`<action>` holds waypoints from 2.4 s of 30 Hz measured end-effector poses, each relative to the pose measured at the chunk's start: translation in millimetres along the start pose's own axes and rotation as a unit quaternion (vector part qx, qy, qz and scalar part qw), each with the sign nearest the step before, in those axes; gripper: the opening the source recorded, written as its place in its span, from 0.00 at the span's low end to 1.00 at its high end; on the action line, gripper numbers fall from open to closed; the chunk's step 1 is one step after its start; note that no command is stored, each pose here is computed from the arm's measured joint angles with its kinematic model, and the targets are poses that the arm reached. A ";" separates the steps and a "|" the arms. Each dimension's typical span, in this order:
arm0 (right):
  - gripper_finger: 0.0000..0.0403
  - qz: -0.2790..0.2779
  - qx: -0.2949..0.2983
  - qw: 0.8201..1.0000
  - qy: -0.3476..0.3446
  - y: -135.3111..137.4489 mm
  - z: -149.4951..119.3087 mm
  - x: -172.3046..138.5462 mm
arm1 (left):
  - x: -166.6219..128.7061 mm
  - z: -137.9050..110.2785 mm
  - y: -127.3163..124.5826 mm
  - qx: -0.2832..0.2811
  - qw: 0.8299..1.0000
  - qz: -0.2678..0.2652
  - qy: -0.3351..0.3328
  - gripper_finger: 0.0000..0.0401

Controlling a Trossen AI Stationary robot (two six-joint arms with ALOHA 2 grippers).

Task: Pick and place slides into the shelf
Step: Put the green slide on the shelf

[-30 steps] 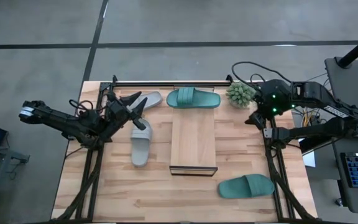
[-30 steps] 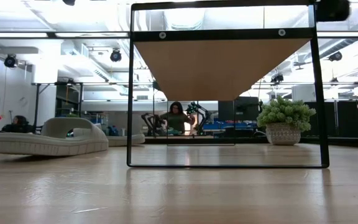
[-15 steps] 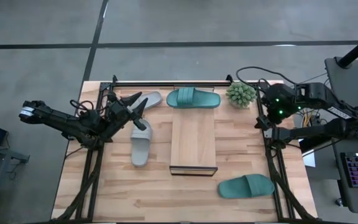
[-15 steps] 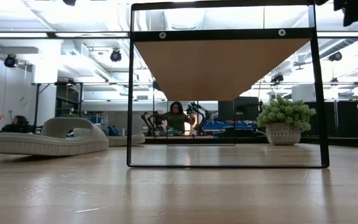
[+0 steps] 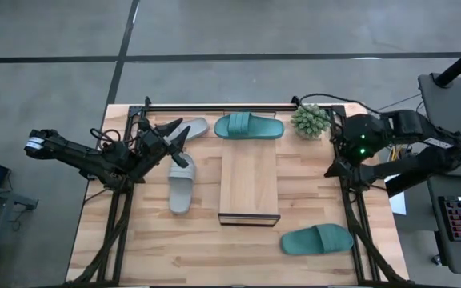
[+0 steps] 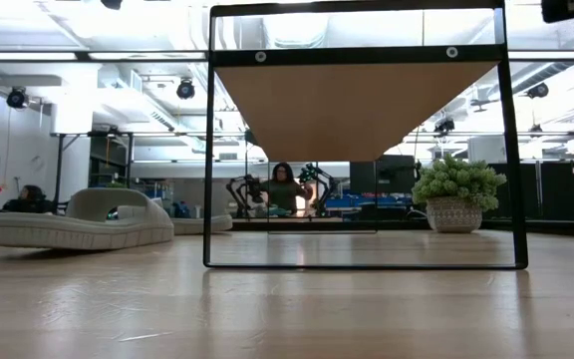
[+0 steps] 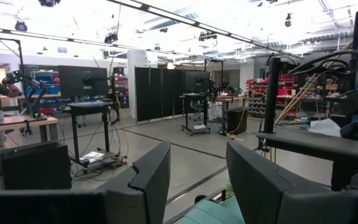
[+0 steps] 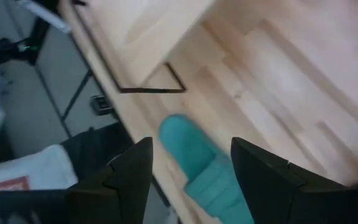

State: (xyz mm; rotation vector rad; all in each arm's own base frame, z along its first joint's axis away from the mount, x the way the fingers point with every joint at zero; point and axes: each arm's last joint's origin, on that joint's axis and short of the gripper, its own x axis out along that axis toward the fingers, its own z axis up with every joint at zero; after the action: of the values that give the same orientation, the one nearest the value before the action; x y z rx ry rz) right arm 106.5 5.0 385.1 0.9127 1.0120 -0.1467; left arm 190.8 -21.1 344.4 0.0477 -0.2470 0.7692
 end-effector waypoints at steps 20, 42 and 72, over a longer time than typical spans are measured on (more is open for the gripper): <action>0.52 -0.019 0.002 0.990 0.138 48.0 -27.7 46.5 | 0.0 -0.1 0.0 0.000 1.000 0.000 0.000 0.35; 0.52 -0.233 0.224 0.934 0.155 23.7 -61.5 56.5 | -0.2 -0.8 -0.2 0.002 1.000 -0.001 0.001 0.35; 0.52 -0.176 0.267 0.942 0.099 -0.8 -123.0 120.4 | -0.4 -2.4 -0.2 0.004 1.000 -0.001 0.002 0.35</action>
State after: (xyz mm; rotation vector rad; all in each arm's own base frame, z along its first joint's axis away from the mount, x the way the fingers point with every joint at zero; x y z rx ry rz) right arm 90.9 127.3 265.0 1.2461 1.3506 -0.6673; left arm 191.1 -21.2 341.9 0.0530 -0.2401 0.7682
